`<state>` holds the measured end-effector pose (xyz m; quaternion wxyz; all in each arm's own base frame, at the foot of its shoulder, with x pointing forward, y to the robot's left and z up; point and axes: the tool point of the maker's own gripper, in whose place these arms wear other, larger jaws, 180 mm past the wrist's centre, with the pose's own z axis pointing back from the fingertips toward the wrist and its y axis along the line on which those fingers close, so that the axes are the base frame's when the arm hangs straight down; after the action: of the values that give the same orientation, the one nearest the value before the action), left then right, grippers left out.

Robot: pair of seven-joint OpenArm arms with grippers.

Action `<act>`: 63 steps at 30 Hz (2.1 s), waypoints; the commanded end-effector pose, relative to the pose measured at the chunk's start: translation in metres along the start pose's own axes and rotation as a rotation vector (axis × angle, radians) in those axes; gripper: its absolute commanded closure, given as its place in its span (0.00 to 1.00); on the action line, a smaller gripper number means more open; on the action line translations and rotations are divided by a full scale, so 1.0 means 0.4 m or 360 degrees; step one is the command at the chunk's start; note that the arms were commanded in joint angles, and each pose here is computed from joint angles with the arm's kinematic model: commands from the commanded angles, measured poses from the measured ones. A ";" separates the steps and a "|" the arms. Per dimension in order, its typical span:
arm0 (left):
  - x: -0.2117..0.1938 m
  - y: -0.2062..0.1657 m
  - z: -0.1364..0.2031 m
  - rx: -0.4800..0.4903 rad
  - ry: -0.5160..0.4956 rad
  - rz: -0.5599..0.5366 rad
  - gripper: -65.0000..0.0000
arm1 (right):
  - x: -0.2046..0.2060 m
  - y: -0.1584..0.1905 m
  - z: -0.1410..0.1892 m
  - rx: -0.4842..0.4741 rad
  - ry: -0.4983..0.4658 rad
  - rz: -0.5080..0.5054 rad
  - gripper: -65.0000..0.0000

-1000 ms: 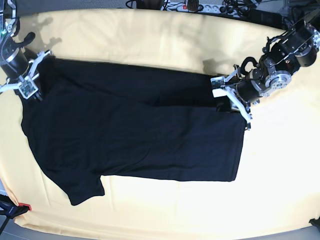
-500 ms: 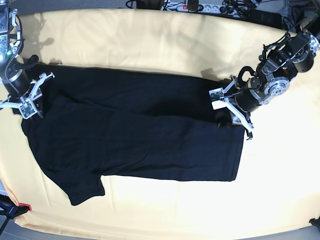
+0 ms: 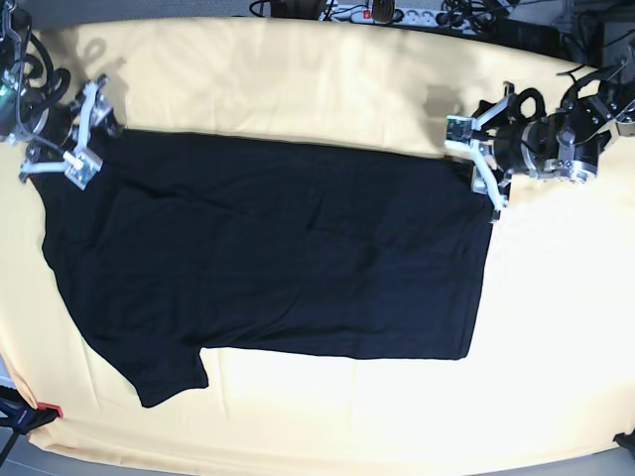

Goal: Fold the T-shirt properly
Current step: 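Lift the black shirt edge with both grippers and drag it taut, then pull the held shirt edge with both grippers to straighten it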

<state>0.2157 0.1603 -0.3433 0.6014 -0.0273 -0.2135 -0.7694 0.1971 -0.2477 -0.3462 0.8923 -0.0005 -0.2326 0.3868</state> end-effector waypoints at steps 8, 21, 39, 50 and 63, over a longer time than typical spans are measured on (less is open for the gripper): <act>-0.038 0.037 -0.016 0.0222 0.0046 0.0024 0.52 | 0.009 -0.060 0.013 -0.0287 -0.0130 0.0077 0.32; -0.055 0.159 -0.063 0.0639 0.0082 0.0019 0.52 | -0.034 -0.145 -0.030 -0.0330 -0.0112 -0.0019 0.58; 0.009 0.267 0.087 0.1107 0.0139 -0.0044 1.00 | 0.040 -0.143 0.037 -0.0398 -0.0009 0.0064 1.00; -0.023 0.275 0.119 0.1156 0.0193 -0.0069 1.00 | 0.039 -0.117 0.049 -0.0362 -0.0002 0.0119 1.00; -0.011 0.352 0.209 0.1572 0.0212 -0.0138 1.00 | 0.039 -0.157 0.061 -0.0503 -0.0015 -0.0015 1.00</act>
<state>0.3097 0.1578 -0.2685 0.5582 0.2519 -0.4758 -0.6314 0.2327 -0.2802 -0.3188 0.8901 -0.1200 -0.2835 0.3361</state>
